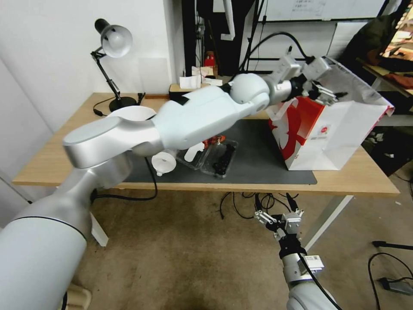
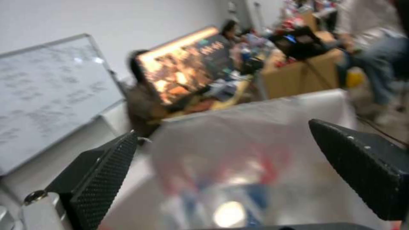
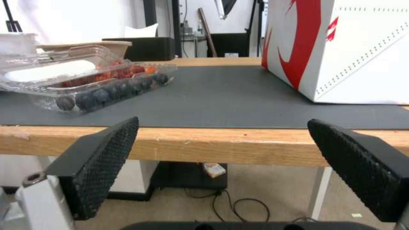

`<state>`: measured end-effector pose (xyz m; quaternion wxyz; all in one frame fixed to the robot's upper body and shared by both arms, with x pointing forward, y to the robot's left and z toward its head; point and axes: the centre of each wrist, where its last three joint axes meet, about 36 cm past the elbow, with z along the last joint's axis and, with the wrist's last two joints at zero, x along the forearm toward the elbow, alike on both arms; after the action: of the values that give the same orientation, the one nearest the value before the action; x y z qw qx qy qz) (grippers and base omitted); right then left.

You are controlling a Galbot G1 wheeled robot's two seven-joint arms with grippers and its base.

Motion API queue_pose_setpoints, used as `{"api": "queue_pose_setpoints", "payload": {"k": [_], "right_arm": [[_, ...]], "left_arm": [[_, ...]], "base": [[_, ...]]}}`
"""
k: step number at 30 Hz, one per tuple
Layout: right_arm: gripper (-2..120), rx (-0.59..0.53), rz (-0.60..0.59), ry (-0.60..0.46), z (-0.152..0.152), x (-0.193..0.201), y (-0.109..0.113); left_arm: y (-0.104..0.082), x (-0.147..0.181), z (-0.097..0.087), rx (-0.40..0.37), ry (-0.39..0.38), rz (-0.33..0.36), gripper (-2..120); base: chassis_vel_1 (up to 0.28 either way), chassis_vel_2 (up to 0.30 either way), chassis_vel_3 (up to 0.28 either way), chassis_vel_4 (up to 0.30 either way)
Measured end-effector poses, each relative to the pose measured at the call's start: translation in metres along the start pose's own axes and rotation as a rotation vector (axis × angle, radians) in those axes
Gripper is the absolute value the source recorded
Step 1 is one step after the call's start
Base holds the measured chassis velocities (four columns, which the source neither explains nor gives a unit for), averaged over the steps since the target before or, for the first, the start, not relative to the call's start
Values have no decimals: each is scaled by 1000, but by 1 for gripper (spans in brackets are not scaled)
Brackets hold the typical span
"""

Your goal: Pick up the trash from the table and place it into the takeout bag.

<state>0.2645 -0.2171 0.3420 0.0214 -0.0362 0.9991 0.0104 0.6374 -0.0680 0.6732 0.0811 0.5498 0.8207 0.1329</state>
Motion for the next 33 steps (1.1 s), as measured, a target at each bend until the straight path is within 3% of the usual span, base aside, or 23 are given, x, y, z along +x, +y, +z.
{"api": "queue_pose_setpoints", "payload": {"k": [3,6,7,8,9,10,12,13,16,17,21,22,25,26,29,33], "right_arm": [[100,-2,-1,-1,0,0,1],[100,-7,-3,-6,0,-3,3],[100,-7,-3,-6,0,-3,3],[100,-7,-4,-6,0,-3,3],[100,-8,-5,-5,0,-3,4],[100,-8,-5,-5,0,-3,4],[100,-7,-5,2,1,0,4],[100,-7,-5,2,1,0,4],[100,-4,-5,7,2,1,3],[100,-4,-5,7,2,1,3],[100,-3,-8,8,3,1,4],[100,-3,-8,8,3,1,4],[100,-3,-11,13,3,2,6],[100,-3,-11,13,3,2,6],[100,-4,-13,17,4,3,8],[100,-7,-9,21,5,5,10]], "left_arm": [[9,18,-4,0,-15,-49,100],[34,80,-17,28,-61,-202,100],[34,80,-17,28,-61,-202,100],[39,104,-13,48,-51,-261,100],[39,143,-5,96,15,-340,100],[39,143,-5,96,15,-340,100],[30,215,19,154,129,-478,100],[30,215,19,154,129,-478,100],[11,289,41,171,236,-612,100],[11,289,41,171,236,-612,100],[-27,341,63,244,359,-763,100],[-27,341,63,244,359,-763,100],[-53,364,76,337,440,-833,100],[-53,364,76,337,440,-833,100],[-79,382,84,389,511,-923,100],[-96,394,82,404,548,-1004,100]], "base": [[0,0,0,0],[0,0,0,0],[0,0,0,0],[0,0,0,0],[0,0,0,0],[0,0,0,0],[0,0,0,0],[0,0,0,0],[0,0,0,0],[0,0,0,0],[0,0,0,0],[0,0,0,0],[0,0,0,0],[0,0,0,0],[0,0,0,0],[0,0,0,0]]}}
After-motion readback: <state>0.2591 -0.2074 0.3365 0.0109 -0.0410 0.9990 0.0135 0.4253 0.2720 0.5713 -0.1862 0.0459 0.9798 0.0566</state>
